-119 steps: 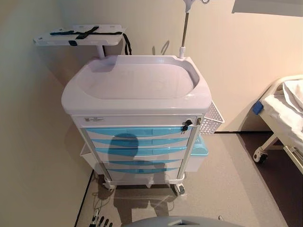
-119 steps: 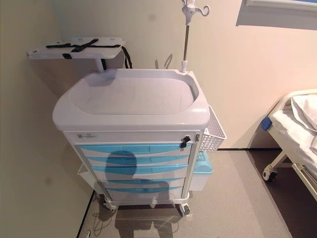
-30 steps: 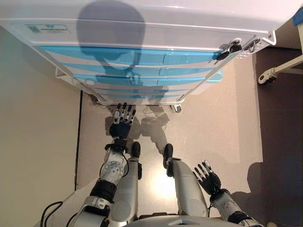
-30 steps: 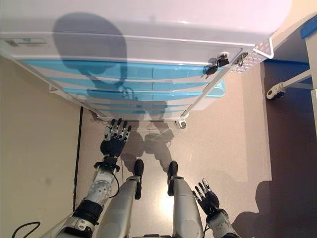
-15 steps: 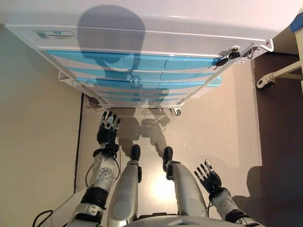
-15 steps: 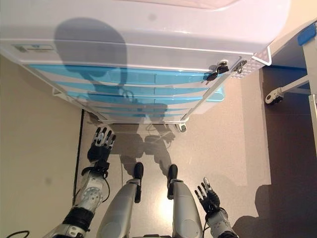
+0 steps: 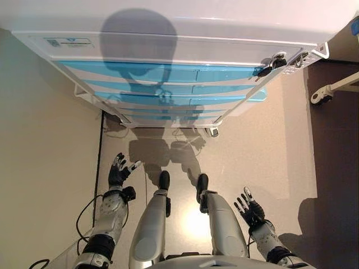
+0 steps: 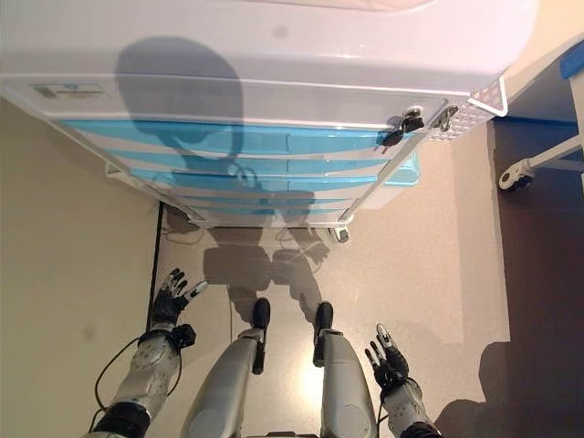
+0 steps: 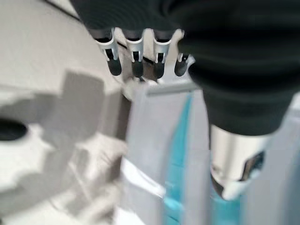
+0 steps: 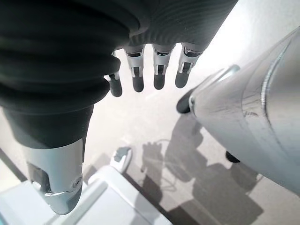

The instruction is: Open the drawer and pick up the medicine

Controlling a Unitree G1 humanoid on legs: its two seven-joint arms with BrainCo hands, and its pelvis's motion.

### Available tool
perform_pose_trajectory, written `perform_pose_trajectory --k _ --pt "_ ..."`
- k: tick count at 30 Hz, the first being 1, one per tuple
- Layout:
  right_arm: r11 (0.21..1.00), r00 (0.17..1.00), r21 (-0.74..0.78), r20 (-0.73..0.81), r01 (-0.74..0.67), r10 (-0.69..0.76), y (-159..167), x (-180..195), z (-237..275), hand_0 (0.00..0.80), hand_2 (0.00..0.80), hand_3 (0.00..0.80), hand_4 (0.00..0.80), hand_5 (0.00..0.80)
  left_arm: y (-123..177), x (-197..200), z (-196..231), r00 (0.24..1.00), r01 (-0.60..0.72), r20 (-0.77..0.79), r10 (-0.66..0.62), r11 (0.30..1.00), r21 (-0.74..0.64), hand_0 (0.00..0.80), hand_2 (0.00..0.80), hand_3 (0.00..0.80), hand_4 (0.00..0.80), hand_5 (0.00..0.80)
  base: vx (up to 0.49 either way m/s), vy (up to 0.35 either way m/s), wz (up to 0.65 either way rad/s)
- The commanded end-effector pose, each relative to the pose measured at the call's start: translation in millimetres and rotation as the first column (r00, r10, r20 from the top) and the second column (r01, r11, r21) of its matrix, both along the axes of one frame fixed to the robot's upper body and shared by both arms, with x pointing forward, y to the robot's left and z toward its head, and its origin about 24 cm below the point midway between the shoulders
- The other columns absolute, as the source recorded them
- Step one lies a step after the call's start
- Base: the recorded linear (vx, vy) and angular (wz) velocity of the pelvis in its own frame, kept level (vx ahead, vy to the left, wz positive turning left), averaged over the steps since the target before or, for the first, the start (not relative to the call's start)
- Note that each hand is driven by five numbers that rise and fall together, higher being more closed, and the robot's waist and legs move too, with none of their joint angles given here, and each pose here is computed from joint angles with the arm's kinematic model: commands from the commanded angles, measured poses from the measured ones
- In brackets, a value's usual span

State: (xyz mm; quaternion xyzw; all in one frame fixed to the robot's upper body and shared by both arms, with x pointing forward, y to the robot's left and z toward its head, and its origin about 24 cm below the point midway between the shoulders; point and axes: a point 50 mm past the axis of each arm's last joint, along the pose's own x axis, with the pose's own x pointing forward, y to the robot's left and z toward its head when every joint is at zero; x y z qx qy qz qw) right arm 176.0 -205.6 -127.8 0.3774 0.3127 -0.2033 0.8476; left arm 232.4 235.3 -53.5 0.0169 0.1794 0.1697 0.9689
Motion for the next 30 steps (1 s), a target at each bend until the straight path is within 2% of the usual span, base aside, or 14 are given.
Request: perform_pose_trajectory --k 1,3,4,7,9,11,12,14,15,19,30 --pt "0.997 1.000 -0.077 -0.007 -0.026 0.025 -11.2 -4.5 1.3 0.000 0.000 0.000 0.000 0.000 3.1 -0.3 1.6 1.000 0.022 -0.024 -0.019 0.991 0.130 0.000 0.000 0.000 0.000 0.000 0.000 0.000 0.00" --pt "0.993 0.999 -0.113 -0.017 -0.041 0.040 -13.5 -4.2 1.7 0.000 0.000 0.000 0.000 0.000 6.0 -3.7 -4.1 0.997 0.041 -0.075 -0.028 0.982 0.183 0.000 0.000 0.000 0.000 0.000 0.000 0.000 0.00" --pt "0.981 0.997 -0.180 -0.030 -0.073 0.068 -17.1 -2.3 3.7 0.000 0.000 0.000 0.000 0.000 8.7 -8.6 -11.8 0.991 0.048 -0.129 -0.020 0.975 0.217 0.000 0.000 0.000 0.000 0.000 0.000 0.000 0.00" --pt "0.966 0.995 -0.238 -0.041 -0.103 0.096 -19.9 0.0 5.8 0.000 0.000 0.000 0.000 0.000 9.4 -12.3 -17.9 0.985 0.058 -0.170 -0.016 0.968 0.245 0.000 0.000 0.000 0.000 0.000 -0.003 -0.004 0.01" --pt "0.931 0.987 -0.327 -0.059 -0.160 0.149 -22.2 3.8 9.4 0.000 0.000 0.000 0.000 0.000 9.6 -14.2 -21.1 0.980 0.076 -0.198 -0.019 0.955 0.286 0.000 0.000 0.000 0.000 0.000 -0.002 -0.002 0.03" --pt "0.810 0.953 -0.503 -0.142 -0.302 0.267 -26.7 8.2 14.0 0.000 0.000 0.000 0.000 0.000 9.2 -18.3 -26.8 0.969 0.108 -0.245 -0.025 0.938 0.331 0.000 0.000 0.000 0.000 0.000 -0.009 -0.003 0.07" --pt "0.810 0.953 -0.503 -0.143 -0.302 0.267 -26.7 8.2 14.0 0.000 0.000 0.000 0.000 0.000 9.2 -18.3 -26.8 0.969 0.108 -0.245 -0.025 0.938 0.331 0.000 0.000 0.000 0.000 0.000 0.000 0.000 0.00" --pt "0.682 0.916 -0.614 -0.230 -0.398 0.328 -30.4 9.0 16.1 0.000 0.000 0.000 0.000 0.000 11.5 -22.9 -32.1 0.958 0.120 -0.285 -0.013 0.924 0.364 0.000 0.000 0.000 0.000 0.000 0.000 0.000 0.00" --pt "0.562 0.886 -0.692 -0.278 -0.453 0.372 -32.5 12.6 21.1 0.000 0.000 0.000 0.000 0.000 13.2 -26.1 -34.3 0.952 0.131 -0.305 -0.003 0.907 0.401 0.000 0.000 0.000 0.000 0.000 0.000 0.000 0.00" --pt "0.523 0.873 -0.705 -0.323 -0.480 0.366 -36.4 9.8 19.4 0.000 0.000 0.000 0.000 0.000 13.8 -29.6 -37.0 0.949 0.131 -0.316 0.002 0.908 0.397 0.000 0.000 0.000 0.000 0.000 0.000 0.000 0.00" --pt "0.517 0.851 -0.679 -0.363 -0.521 0.380 -35.6 6.4 13.6 0.000 0.000 0.000 0.000 0.000 8.3 -18.1 -31.8 0.968 0.064 -0.252 0.011 0.957 0.284 0.000 0.000 0.000 0.000 0.000 -0.005 0.000 -0.02"
